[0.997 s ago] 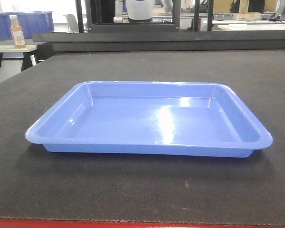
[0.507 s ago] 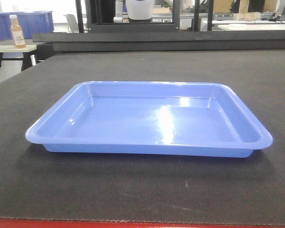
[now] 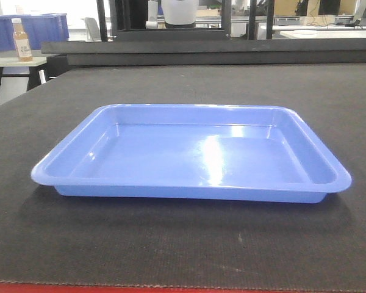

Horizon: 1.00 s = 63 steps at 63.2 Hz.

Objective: Grab blue tray and place on right shelf
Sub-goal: 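Lower both grippers toward the opposite short edges of the blue tray, then close both grippers on the tray's opposite rims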

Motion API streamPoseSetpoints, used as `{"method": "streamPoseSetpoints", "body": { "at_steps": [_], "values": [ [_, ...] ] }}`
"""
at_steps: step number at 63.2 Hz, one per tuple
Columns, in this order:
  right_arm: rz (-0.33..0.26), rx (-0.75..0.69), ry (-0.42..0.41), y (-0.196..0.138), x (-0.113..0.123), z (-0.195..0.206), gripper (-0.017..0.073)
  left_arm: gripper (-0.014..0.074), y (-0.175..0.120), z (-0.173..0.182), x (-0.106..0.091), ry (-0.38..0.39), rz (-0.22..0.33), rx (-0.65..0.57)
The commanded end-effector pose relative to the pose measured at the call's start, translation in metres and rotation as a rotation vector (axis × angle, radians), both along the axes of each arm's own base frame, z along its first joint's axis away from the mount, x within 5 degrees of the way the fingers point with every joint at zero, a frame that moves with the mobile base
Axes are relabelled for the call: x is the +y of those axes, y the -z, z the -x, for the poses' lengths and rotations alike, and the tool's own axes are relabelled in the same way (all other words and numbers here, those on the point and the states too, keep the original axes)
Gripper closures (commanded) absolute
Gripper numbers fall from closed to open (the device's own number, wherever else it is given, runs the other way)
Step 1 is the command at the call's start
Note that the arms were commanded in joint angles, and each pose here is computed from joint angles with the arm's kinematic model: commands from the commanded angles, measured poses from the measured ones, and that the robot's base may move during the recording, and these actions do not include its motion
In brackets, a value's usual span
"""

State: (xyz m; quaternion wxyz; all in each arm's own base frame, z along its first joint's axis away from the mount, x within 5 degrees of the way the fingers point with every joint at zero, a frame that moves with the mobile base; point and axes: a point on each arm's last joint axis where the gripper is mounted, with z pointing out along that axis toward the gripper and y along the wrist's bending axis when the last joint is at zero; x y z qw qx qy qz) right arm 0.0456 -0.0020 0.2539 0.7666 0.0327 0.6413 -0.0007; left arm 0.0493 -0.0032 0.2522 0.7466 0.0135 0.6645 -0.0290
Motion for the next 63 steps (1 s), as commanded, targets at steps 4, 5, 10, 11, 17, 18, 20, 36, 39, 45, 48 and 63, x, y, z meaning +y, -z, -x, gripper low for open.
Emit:
{"method": "streamPoseSetpoints", "body": {
  "at_steps": [4, 5, 10, 11, 17, 18, 20, 36, 39, 45, 48, 63],
  "values": [
    [0.015, -0.116, -0.009, -0.064, 0.002, 0.021, 0.0456, 0.0623, -0.075, 0.005, 0.001, -0.009, -0.068, 0.048],
    [0.016, -0.11, -0.011, -0.067, 0.002, 0.021, 0.0441, 0.0615, -0.079, 0.005, 0.001, -0.009, -0.069, 0.067],
    [0.015, -0.086, -0.014, -0.082, 0.002, 0.017, 0.0295, 0.052, -0.1, -0.005, 0.0, -0.003, -0.076, 0.185],
    [0.015, -0.083, -0.014, -0.084, 0.002, 0.016, 0.0267, 0.0501, -0.103, -0.007, 0.0, -0.003, -0.077, 0.202],
    [0.01, -0.027, -0.012, -0.086, 0.001, 0.0, 0.0064, 0.033, -0.113, -0.027, -0.002, 0.009, -0.068, 0.294],
    [0.009, -0.011, -0.012, -0.086, 0.001, -0.004, 0.003, 0.0297, -0.114, -0.032, -0.003, 0.014, -0.06, 0.306],
    [0.008, 0.019, -0.013, -0.086, 0.001, -0.01, -0.0017, 0.0249, -0.116, -0.038, -0.004, 0.027, -0.043, 0.327],
    [-0.014, 0.22, -0.095, -0.119, 0.006, -0.048, -0.0066, 0.0204, -0.124, -0.081, -0.028, 0.193, -0.02, 0.451],
    [-0.037, 0.271, -0.15, -0.127, 0.011, -0.057, -0.0066, 0.0204, -0.124, -0.089, -0.034, 0.225, -0.028, 0.496],
    [-0.068, 0.39, -0.264, -0.139, 0.025, -0.077, -0.0066, 0.0204, -0.126, -0.107, -0.048, 0.283, -0.052, 0.564],
    [-0.059, 0.455, -0.316, -0.143, 0.033, -0.089, -0.0066, 0.0204, -0.127, -0.117, -0.056, 0.309, -0.064, 0.585],
    [0.019, 0.705, -0.515, -0.15, 0.084, -0.149, -0.0064, 0.0204, -0.12, -0.165, -0.098, 0.408, -0.155, 0.754]
  ]
}}
